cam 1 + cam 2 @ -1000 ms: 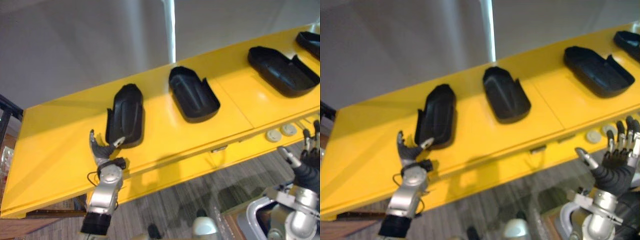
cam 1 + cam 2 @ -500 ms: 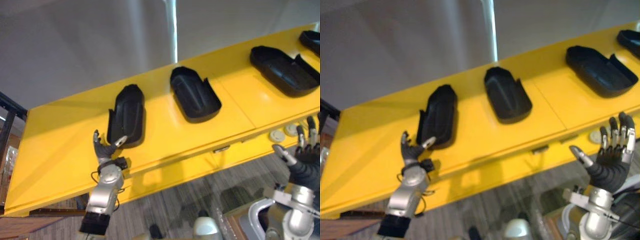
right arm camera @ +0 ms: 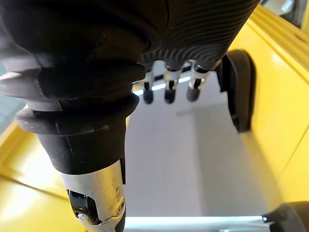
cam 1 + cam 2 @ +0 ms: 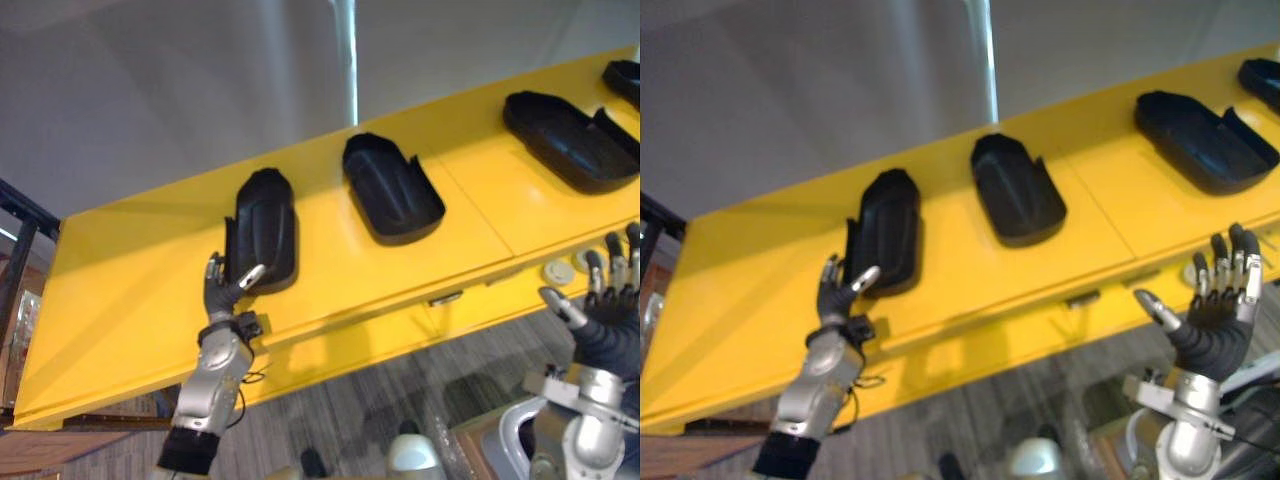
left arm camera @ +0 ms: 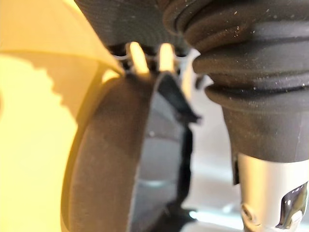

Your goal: Walk over and take plastic housings, then place them on the shelf

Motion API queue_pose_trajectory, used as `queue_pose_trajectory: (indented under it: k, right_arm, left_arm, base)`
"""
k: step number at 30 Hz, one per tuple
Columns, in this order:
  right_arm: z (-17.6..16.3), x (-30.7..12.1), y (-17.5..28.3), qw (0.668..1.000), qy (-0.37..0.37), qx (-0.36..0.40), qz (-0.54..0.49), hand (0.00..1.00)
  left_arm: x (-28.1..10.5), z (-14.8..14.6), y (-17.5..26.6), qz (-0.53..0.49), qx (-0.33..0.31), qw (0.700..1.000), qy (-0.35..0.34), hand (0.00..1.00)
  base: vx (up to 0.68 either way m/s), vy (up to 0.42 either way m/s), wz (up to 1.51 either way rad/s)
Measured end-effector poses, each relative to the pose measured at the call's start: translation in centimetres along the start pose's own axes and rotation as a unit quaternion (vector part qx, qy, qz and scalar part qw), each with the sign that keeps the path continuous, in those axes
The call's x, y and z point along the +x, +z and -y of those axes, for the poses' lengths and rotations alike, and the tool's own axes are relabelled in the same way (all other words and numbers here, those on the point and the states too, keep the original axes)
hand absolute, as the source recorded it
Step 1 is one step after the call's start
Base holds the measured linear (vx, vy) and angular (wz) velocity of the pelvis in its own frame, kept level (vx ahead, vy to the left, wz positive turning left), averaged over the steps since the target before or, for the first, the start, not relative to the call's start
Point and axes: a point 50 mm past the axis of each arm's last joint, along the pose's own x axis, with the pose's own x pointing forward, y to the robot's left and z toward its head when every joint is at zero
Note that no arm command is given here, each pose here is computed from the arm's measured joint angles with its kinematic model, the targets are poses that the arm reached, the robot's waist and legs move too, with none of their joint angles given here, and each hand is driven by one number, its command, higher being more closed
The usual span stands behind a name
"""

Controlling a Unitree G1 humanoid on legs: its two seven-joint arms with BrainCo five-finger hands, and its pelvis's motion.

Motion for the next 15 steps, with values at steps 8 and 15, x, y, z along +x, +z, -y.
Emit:
queue_pose_trajectory:
  k: [8,15]
  right_arm:
    - [-0.18,0.03,-0.1,1.0,0.007,0.0,-0.005,0.0]
    - [-0.56,-0.06,-0.24,1.0,0.014,0.007,-0.009,0.0]
  left_arm:
    - [-0.28,0.82,-0.32,-0.005,-0.012,0.999,-0.039,0.0]
    - [-0.39,0.98,-0.48,-0.01,-0.02,0.999,-0.047,0.0]
  base:
    - [0.0,0.0,0.0]
    - [0.0,0.0,0.0]
